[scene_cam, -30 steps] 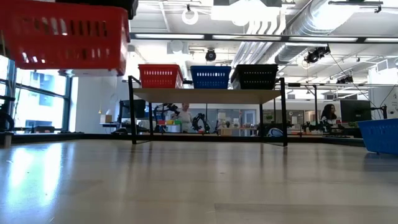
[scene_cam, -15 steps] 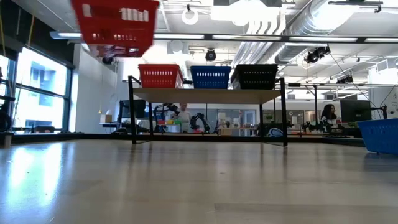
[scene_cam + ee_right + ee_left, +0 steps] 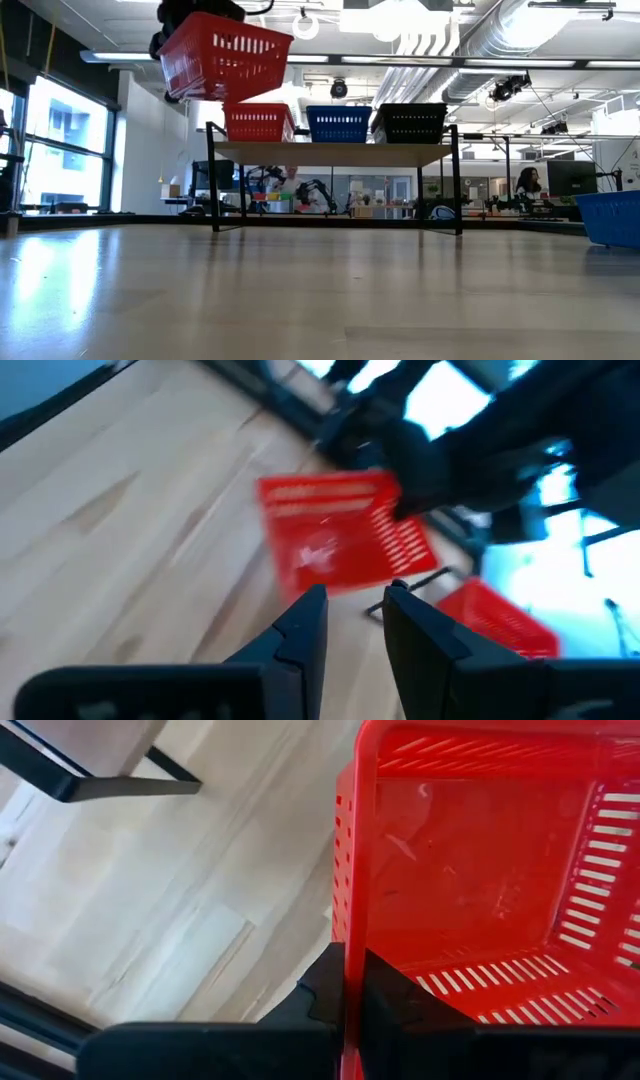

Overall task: Stack baskets on shelf by color
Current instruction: Stack the red basket on top of the red basket on the shelf

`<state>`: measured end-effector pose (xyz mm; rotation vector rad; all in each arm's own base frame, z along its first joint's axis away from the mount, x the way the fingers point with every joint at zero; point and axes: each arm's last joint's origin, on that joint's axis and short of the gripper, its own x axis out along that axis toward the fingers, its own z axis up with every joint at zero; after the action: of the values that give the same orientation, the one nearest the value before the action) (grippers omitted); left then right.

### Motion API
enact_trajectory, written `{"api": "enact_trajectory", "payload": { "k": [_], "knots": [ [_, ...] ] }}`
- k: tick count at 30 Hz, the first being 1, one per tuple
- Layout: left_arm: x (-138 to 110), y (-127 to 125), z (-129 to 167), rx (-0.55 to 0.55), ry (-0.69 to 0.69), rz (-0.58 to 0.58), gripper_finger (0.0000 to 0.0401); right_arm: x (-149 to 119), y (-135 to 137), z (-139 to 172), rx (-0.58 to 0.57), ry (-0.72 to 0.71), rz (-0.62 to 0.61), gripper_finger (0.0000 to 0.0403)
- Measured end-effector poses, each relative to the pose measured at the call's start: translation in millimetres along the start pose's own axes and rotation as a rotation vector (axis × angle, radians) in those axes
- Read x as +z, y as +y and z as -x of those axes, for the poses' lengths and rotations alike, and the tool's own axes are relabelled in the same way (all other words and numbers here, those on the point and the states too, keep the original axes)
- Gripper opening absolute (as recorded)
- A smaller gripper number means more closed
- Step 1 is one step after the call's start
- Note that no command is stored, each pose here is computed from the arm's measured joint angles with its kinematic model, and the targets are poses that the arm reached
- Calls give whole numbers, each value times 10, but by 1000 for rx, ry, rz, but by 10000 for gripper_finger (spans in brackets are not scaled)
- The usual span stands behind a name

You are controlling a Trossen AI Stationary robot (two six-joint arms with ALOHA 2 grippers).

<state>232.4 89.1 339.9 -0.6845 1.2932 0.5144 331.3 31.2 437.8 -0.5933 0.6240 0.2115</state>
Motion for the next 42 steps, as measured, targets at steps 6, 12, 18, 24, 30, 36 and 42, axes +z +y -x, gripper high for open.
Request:
{"api": "enact_trajectory", "payload": {
  "k": [6, 12, 18, 24, 30, 36, 42],
  "knots": [
    [48, 110, 14, -30, 6, 19, 1, 2, -209, -5, -85, -86, -37, 87],
    [66, 156, 20, -29, 3, 47, 1, -38, -310, -199, -61, -108, -63, 87],
    [37, 164, 20, -20, 31, -39, 1, -94, -256, -414, -11, -35, -64, 87],
    [-6, 114, 13, 13, 47, -216, 1, -158, -196, -571, 75, 17, -117, 87],
    [-9, 76, 3, 84, 23, -306, 1, -191, -166, -768, 109, 48, -271, 87],
    [1, 62, -1, 116, 1, -300, 1, -236, -139, -1049, 109, 89, -555, 87],
    [-2, 52, -2, 165, -16, -274, 1, -293, -121, -1328, 41, 131, -791, 87]
  ]
}}
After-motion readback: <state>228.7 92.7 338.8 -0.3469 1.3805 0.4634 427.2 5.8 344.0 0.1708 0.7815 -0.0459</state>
